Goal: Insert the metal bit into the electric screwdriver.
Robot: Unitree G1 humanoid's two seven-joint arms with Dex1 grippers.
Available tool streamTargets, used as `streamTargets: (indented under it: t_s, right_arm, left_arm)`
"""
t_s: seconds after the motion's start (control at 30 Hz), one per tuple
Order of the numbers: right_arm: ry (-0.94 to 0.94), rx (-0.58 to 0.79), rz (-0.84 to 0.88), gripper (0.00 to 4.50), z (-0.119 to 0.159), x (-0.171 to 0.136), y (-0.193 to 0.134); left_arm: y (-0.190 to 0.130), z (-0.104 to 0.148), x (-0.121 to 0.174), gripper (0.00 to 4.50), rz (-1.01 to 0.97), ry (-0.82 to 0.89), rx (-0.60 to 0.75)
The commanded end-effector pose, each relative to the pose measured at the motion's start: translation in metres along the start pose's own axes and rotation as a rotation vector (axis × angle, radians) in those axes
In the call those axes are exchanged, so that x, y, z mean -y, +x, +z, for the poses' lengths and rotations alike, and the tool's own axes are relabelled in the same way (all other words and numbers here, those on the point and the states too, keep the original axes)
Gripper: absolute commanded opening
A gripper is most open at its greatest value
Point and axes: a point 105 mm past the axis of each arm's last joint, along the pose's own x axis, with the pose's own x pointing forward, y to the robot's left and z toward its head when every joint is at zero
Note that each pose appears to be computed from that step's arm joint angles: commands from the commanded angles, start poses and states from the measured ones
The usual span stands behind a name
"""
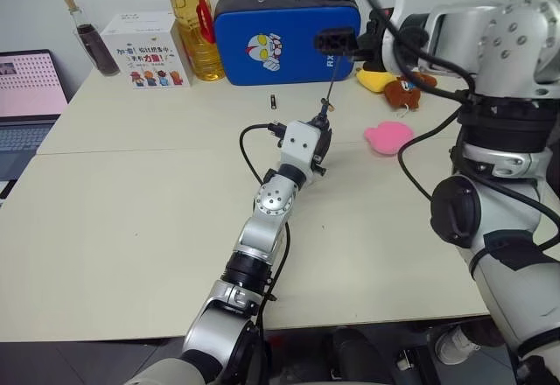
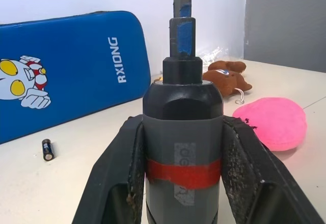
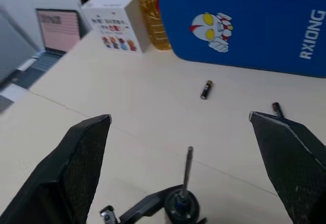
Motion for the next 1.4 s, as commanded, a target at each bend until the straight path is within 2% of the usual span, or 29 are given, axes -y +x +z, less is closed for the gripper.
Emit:
streamTargets:
  t_s: [0.03,0.1,0.2,0.27,0.43,0.53,0.63,0.73,0.87,1.07,1.23,1.4]
  right_arm:
    - [0.018,0.162,0.06,4.49,0.02,0.011,-0.027]
    - [0.011,0.265,0.093,4.49,0.028,0.018,-0.041]
    - [-0.056,0.325,0.16,4.49,0.023,0.016,-0.052]
    - [-0.158,0.33,0.204,4.49,0.008,0.012,-0.058]
    - [-0.248,0.273,0.269,4.49,-0.049,0.012,-0.059]
    - [-0.312,0.266,0.267,4.49,-0.078,0.01,-0.057]
    - [-0.347,0.269,0.275,4.49,-0.094,0.006,-0.056]
    - [-0.413,0.231,0.381,4.49,-0.121,-0.017,-0.062]
    - [-0.448,0.174,0.481,4.49,-0.155,-0.039,-0.067]
    - [-0.528,0.11,0.525,4.49,-0.181,-0.044,-0.068]
    - [-0.536,0.091,0.484,4.49,-0.19,-0.036,-0.059]
    - [-0.541,0.073,0.467,4.49,-0.193,-0.032,-0.056]
  left_arm:
    - [-0.002,0.0,-0.006,1.65,-0.001,0.009,-0.005]
    - [-0.005,-0.004,-0.011,1.65,-0.003,0.017,-0.022]
    - [-0.007,-0.007,-0.021,1.65,-0.006,0.03,-0.038]
    - [-0.009,-0.005,-0.039,1.65,-0.003,0.008,-0.047]
    - [-0.01,0.017,-0.085,1.65,-0.106,-0.016,-0.071]
    - [-0.013,0.039,-0.111,1.65,-0.196,0.047,-0.09]
    - [-0.019,0.053,-0.122,1.65,-0.295,0.092,-0.11]
    - [-0.043,0.064,-0.141,1.65,-0.513,0.273,-0.253]
    - [-0.078,0.045,-0.162,1.65,-0.706,0.443,-0.509]
    - [-0.096,-0.002,-0.178,1.65,-0.774,0.553,-0.687]
    - [-0.082,-0.025,-0.165,1.65,-0.767,0.529,-0.643]
    - [-0.082,-0.038,-0.158,1.65,-0.801,0.512,-0.665]
